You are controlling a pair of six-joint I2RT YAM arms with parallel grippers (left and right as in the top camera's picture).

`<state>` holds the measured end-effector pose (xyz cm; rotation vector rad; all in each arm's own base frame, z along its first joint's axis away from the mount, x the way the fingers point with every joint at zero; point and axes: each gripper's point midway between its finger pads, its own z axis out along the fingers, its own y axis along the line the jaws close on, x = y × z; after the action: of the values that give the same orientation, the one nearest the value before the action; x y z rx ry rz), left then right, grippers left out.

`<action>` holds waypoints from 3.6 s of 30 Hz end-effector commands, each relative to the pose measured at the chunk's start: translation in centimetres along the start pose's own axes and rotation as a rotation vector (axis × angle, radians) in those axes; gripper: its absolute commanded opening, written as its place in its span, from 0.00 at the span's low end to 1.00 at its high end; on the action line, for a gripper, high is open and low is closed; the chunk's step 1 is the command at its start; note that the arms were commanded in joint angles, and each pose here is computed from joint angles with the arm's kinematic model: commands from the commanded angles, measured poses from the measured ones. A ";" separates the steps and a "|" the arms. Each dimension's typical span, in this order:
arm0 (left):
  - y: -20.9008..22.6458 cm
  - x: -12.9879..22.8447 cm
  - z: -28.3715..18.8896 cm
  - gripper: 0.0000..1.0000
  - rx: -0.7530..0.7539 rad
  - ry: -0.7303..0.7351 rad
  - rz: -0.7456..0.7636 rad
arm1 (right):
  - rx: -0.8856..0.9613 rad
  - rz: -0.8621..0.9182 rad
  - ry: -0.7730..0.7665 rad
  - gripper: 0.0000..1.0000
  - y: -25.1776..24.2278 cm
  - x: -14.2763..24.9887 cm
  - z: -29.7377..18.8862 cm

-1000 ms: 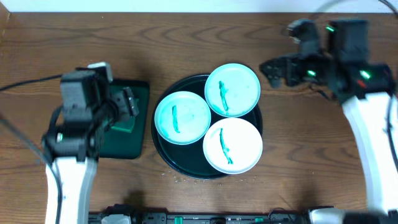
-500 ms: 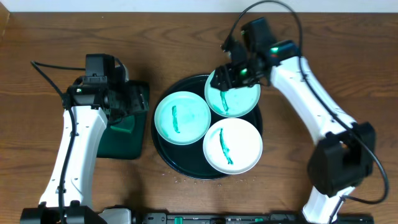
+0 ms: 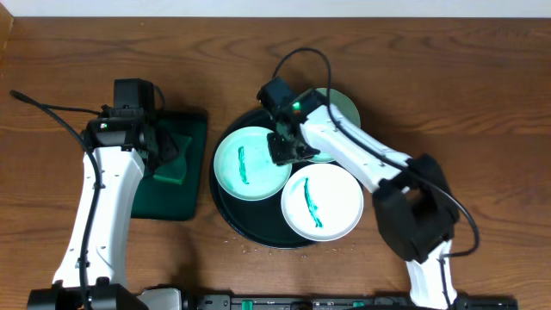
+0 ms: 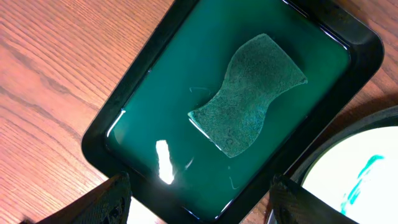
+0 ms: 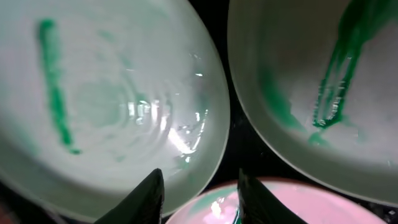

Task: Clean dirty plates on tray and stack at the side

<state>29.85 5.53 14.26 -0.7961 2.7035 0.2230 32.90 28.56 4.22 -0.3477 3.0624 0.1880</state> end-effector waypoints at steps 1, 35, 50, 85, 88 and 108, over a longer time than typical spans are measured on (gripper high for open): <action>0.5 -0.6 -0.5 0.72 -0.021 -0.027 -0.020 | 0.053 0.007 0.009 0.35 -0.5 0.0 1.3; -4.4 1.3 12.5 0.39 0.022 0.215 0.187 | -0.004 -0.061 0.021 0.01 0.7 -0.8 4.8; -4.7 1.3 12.2 0.07 0.025 0.255 0.187 | -0.017 -0.061 0.019 0.01 0.9 -0.9 4.8; -16.0 13.3 8.4 0.07 0.133 0.326 -0.004 | -0.118 -0.020 0.063 0.01 0.7 -1.0 4.5; -16.3 13.6 7.9 0.07 0.192 0.353 0.160 | -0.118 -0.020 0.062 0.01 0.8 -1.0 4.5; -19.0 15.7 6.3 0.08 0.383 0.471 0.256 | -0.265 0.006 0.167 0.01 0.8 0.1 4.8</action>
<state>30.57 -10.71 2.12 -0.7055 2.9723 0.0303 33.70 29.31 0.71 -0.3478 3.1735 0.5437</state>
